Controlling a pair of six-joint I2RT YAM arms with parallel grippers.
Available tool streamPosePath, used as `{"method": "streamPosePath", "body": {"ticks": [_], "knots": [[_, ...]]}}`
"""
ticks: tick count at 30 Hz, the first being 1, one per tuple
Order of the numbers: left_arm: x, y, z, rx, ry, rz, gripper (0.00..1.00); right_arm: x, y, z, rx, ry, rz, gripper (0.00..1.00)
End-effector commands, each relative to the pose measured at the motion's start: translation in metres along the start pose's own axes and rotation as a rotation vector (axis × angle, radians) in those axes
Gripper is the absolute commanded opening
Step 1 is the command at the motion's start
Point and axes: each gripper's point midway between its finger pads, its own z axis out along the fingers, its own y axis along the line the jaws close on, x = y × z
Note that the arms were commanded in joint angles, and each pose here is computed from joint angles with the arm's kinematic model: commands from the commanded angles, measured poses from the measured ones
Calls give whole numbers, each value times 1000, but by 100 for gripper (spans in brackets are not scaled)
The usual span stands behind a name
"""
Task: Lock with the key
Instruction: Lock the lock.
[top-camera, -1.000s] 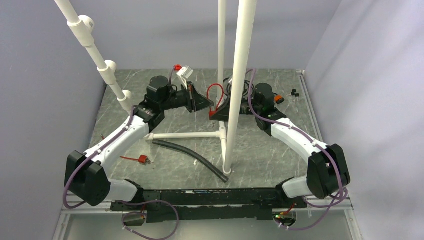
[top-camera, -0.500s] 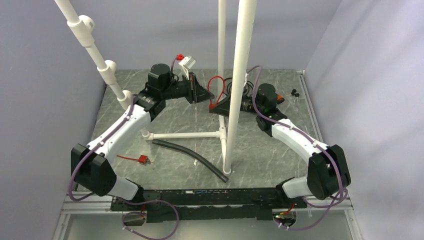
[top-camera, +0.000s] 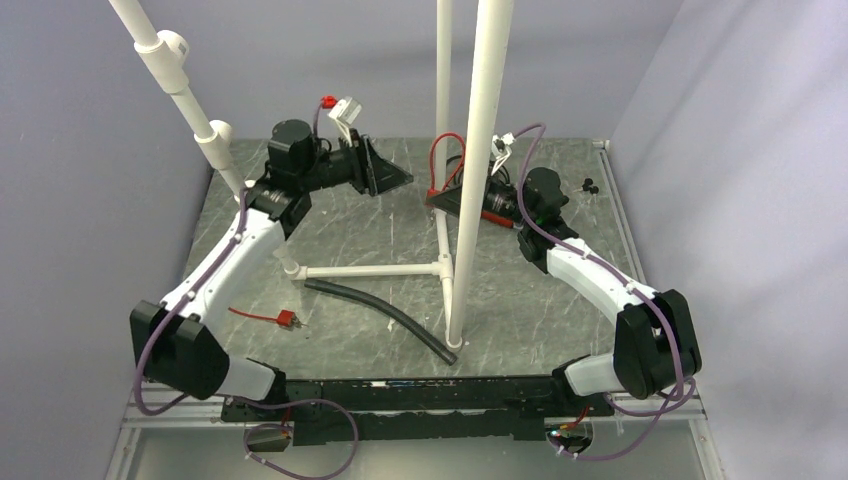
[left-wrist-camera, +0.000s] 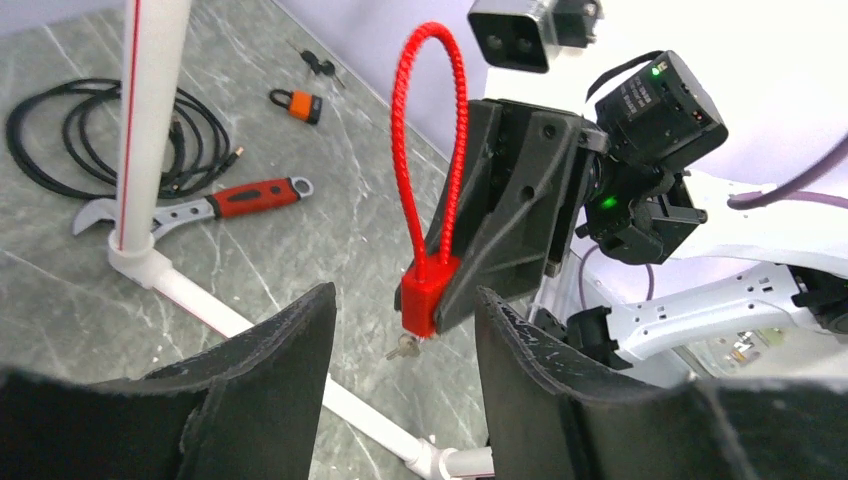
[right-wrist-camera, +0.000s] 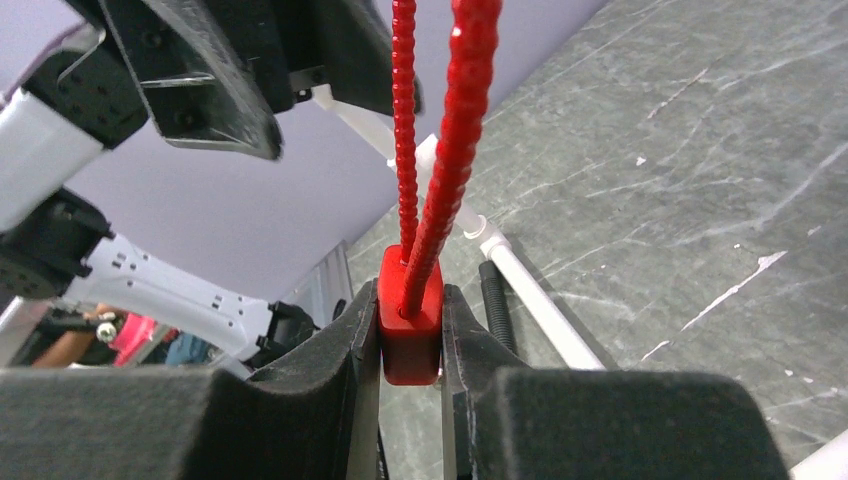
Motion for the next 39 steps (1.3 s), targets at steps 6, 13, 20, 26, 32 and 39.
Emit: {"method": "streamPosePath", "body": {"ticks": [6,13,20,26,32,39], "knots": [[34,-14,6,-70,10,105,58,-39,29,-4,-33,-142,78,0],[57,-30,20,11,33,59,45,-42,32,-5,-42,-154,59,0],[49,-33,29,22,1,57,38,-45,36,-4,-58,-162,52,0],[49,-32,30,19,1,30,34,-46,39,-5,-73,-165,50,0],[45,-25,29,-12,-27,-17,27,-43,47,-5,-104,-152,48,0],[38,-25,25,32,-56,-119,6,-40,53,-7,-141,-137,49,0]]}}
